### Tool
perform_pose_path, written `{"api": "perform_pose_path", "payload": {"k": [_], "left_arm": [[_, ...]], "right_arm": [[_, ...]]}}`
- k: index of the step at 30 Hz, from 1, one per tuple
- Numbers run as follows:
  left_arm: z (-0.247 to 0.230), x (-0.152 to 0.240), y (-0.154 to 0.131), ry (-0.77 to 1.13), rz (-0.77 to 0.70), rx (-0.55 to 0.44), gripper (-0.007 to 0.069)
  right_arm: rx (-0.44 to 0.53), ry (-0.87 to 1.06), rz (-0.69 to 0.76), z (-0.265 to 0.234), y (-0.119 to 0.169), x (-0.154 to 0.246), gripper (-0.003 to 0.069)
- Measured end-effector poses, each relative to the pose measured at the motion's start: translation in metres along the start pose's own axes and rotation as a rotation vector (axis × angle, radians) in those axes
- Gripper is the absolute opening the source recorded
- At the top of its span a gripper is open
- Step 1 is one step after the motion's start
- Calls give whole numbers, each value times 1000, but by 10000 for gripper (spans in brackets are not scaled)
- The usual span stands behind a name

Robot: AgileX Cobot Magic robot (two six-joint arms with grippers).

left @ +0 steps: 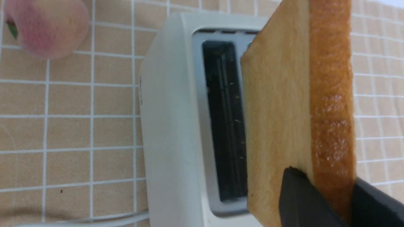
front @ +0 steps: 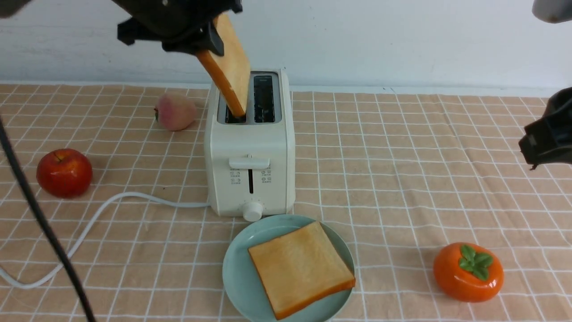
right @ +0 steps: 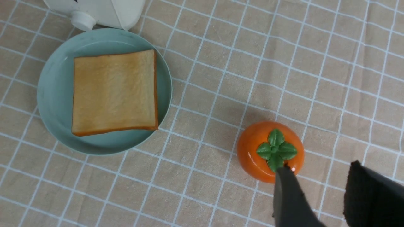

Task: Take toasted bread from bread machine on light coffee tablecloth place on plate.
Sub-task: 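Reach for a toast slice standing in the toaster with the left gripper, then place the slice of bread on the plate with the left gripper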

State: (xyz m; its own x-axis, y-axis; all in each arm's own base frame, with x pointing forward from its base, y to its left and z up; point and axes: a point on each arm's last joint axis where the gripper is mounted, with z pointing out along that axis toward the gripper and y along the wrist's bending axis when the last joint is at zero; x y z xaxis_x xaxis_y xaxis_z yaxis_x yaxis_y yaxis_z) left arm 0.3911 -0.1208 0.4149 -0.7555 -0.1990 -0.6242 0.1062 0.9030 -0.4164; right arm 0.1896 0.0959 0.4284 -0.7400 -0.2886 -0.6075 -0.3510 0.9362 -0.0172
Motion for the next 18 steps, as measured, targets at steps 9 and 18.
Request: {"api": "perform_pose_path", "payload": {"k": [9, 18], "left_arm": [[-147, 42, -45, 42, 146, 317, 92], [-91, 107, -31, 259, 32, 589, 92]], "right_arm": [[-4, 2, 1, 0, 0, 0, 252], [-13, -34, 3, 0, 1, -3, 239]]}}
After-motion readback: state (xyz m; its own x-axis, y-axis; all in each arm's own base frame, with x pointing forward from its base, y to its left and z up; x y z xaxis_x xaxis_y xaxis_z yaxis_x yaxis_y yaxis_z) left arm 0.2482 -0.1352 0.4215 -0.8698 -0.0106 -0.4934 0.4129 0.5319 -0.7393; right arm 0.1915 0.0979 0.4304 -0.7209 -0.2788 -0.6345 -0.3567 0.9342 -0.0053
